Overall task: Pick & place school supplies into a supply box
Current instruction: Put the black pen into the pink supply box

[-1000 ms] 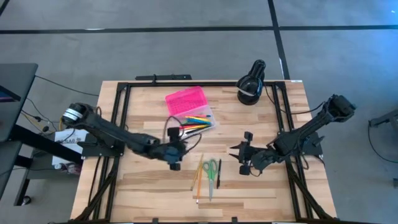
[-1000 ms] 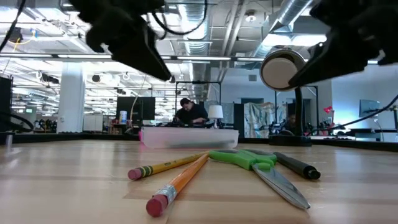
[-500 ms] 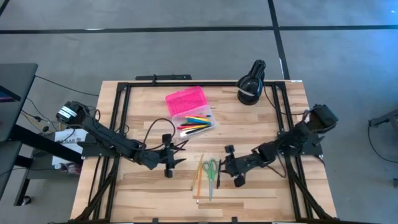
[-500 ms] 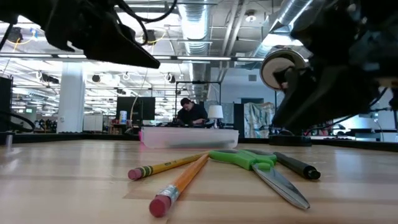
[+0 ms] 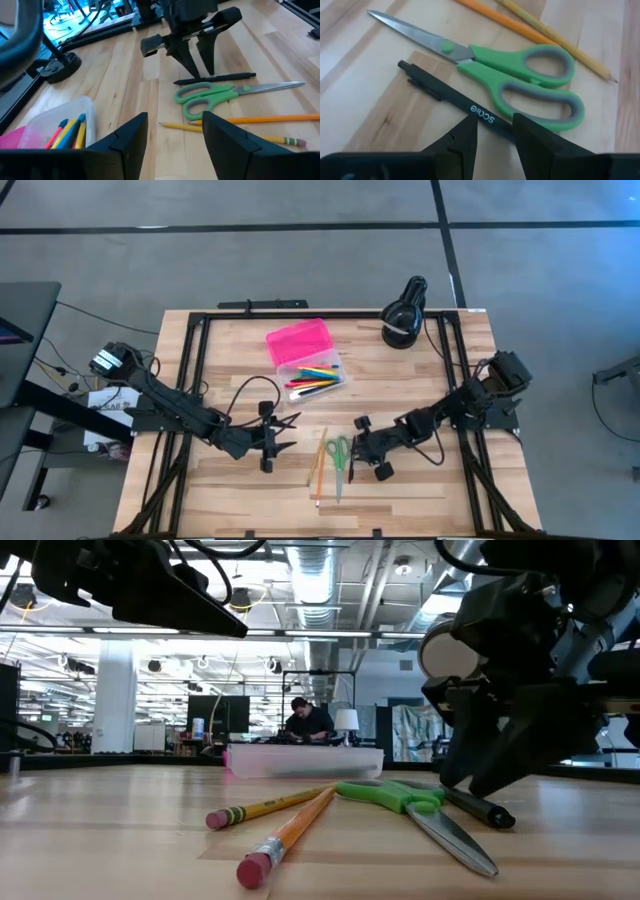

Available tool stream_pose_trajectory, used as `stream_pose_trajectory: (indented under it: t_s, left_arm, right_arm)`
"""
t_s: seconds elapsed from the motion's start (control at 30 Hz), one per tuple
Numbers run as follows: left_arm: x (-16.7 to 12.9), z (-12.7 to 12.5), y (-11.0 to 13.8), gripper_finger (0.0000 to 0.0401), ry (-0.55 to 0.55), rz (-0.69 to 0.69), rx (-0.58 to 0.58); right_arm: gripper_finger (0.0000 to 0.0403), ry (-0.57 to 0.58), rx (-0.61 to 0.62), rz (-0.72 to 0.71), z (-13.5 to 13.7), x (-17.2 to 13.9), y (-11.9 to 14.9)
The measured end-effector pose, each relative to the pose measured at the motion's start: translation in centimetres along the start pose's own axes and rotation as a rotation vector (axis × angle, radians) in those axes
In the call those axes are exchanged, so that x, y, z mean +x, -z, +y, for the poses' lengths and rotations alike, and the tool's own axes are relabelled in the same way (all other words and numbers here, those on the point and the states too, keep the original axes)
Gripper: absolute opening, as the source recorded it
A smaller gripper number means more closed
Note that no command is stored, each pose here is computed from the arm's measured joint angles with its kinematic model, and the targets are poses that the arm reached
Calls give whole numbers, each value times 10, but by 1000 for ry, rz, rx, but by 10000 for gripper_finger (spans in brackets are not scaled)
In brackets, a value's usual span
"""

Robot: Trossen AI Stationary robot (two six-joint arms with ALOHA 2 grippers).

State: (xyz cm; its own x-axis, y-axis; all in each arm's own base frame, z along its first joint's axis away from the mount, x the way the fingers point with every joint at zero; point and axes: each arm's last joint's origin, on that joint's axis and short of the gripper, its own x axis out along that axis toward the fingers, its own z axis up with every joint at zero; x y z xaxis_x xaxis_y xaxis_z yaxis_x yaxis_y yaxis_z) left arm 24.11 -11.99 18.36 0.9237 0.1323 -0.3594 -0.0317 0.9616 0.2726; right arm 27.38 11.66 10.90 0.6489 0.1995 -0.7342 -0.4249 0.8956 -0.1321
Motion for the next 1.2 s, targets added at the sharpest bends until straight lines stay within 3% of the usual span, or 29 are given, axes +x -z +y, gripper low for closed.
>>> stream_pose_trajectory:
  t_s: [0.53, 0.93, 1.2]
  left_arm:
    - [0, 0, 1, 183, 0, 8, 0]
    - [0, 0, 2, 183, 3, 19, -4]
    - [0, 0, 3, 183, 5, 23, -7]
  right_arm:
    - [118, 7, -19, 29, -5, 0, 3]
    - [118, 7, 75, 83, -6, -1, 8]
    - [118, -46, 200, 141, -2, -4, 11]
